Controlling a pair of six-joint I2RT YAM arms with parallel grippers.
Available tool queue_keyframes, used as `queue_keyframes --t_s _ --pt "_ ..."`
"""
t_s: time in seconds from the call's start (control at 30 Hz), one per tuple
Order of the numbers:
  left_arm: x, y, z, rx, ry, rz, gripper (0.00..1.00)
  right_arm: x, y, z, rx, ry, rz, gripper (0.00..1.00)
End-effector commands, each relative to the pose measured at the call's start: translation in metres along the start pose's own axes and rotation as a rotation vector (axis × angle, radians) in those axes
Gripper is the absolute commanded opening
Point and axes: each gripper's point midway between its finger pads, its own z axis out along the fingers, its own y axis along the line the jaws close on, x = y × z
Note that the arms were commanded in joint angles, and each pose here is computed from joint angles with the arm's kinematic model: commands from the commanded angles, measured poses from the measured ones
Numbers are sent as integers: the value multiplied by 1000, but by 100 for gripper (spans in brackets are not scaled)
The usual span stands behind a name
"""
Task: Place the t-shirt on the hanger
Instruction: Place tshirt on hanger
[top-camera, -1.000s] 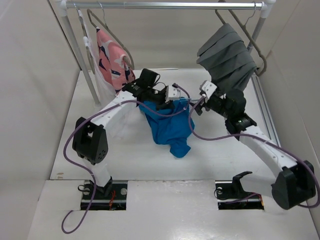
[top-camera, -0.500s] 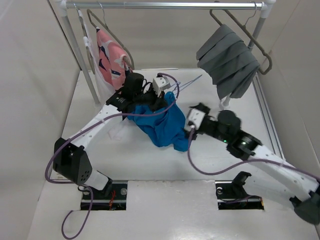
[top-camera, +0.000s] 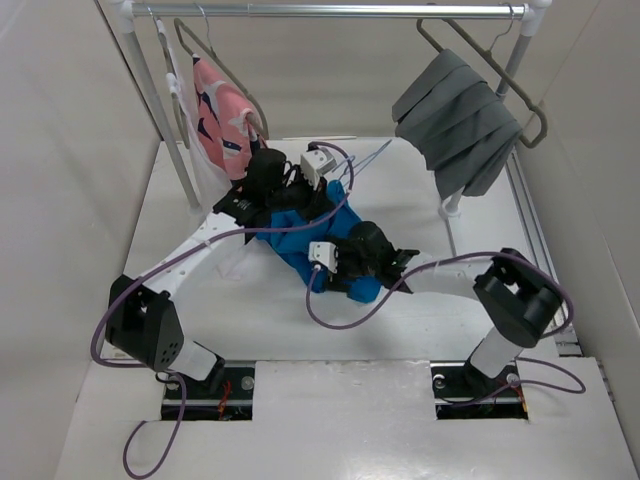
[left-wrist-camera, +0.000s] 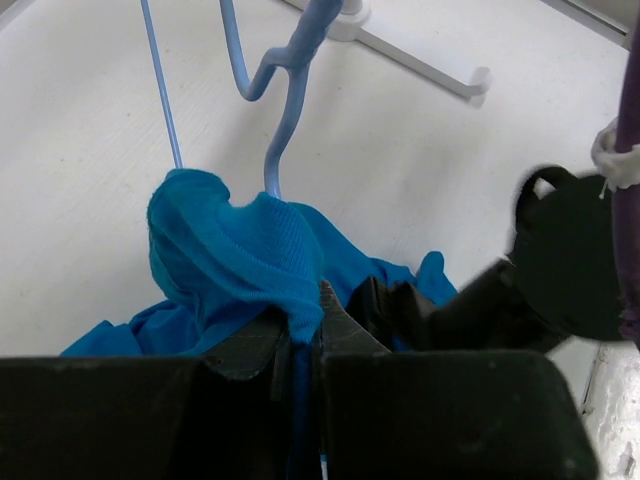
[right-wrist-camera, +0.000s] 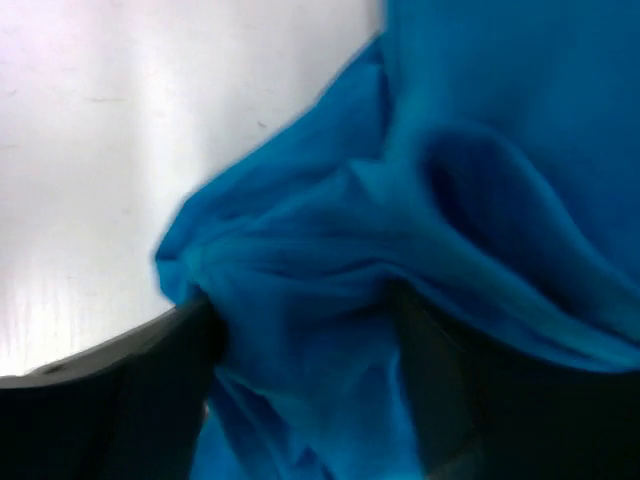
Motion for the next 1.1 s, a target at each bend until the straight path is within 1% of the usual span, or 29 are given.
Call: queue_keyframes --t_s 0.0,0.07,0.1,0.13,0.17,0.23,0.27,0.37,0.4,0.43,0.47,0.5,0.53,0.57,0.63,0.67,0.7,0.73,0.83,0.87,0.9,0.97,1.03,1.07 --pt "-36 -4 -20 -15 -119 32 0 -18 -30 8 13 -157 46 68" --pt "-31 0 -21 -25 -112 24 0 1 -39 10 -1 -165 110 42" --pt "-31 0 -21 -25 -112 24 0 5 -41 7 -3 -174 130 12" --pt "-31 2 -22 -23 -114 21 0 10 -46 4 12 -185 148 0" --pt "-31 6 -24 -25 -116 18 0 24 -56 -3 46 -173 185 0" --pt "-32 6 -29 -26 -116 13 0 40 -59 -16 74 -169 241 0" --pt "-35 9 -34 -38 -127 29 0 47 -63 -23 93 -162 265 0" --pt "-25 5 -42 4 -108 97 0 73 -77 -53 170 -142 348 0" --pt "-18 0 -44 35 -92 148 0 85 -92 -74 236 -139 381 0" --pt "-7 -6 -51 80 -51 326 0 99 -88 -84 256 -123 442 0" --pt "4 -17 -54 148 -38 402 0 104 -88 -93 268 -131 471 0" --pt "21 -19 -56 163 -7 442 0 111 -91 -103 287 -136 496 0" --pt "29 -19 -59 161 12 475 0 120 -98 -122 334 -143 536 0" --pt "37 -18 -66 164 30 535 0 123 -100 -130 346 -153 540 0" --pt "56 -17 -71 185 76 582 0 124 -107 -147 378 -167 559 0" --pt "68 -18 -76 205 117 580 0 119 -111 -156 398 -172 530 0" --pt "72 -25 -77 244 114 600 0 119 -111 -159 408 -159 525 0" --pt "72 -25 -81 259 106 664 0 124 -108 -164 411 -141 540 0" --pt "89 -37 -88 336 143 689 0 126 -122 -184 456 -147 531 0" --pt "89 -37 -90 352 144 740 0 136 -124 -193 477 -139 556 0" --pt "99 -43 -95 383 172 728 0 138 -130 -199 493 -140 547 0" --pt "107 -42 -97 404 192 733 0 152 -130 -208 510 -111 589 0" --pt "109 -41 -96 408 197 727 0 157 -136 -207 494 -87 571 0" --pt "105 -49 -95 432 163 706 0 154 -136 -204 468 -101 575 0"
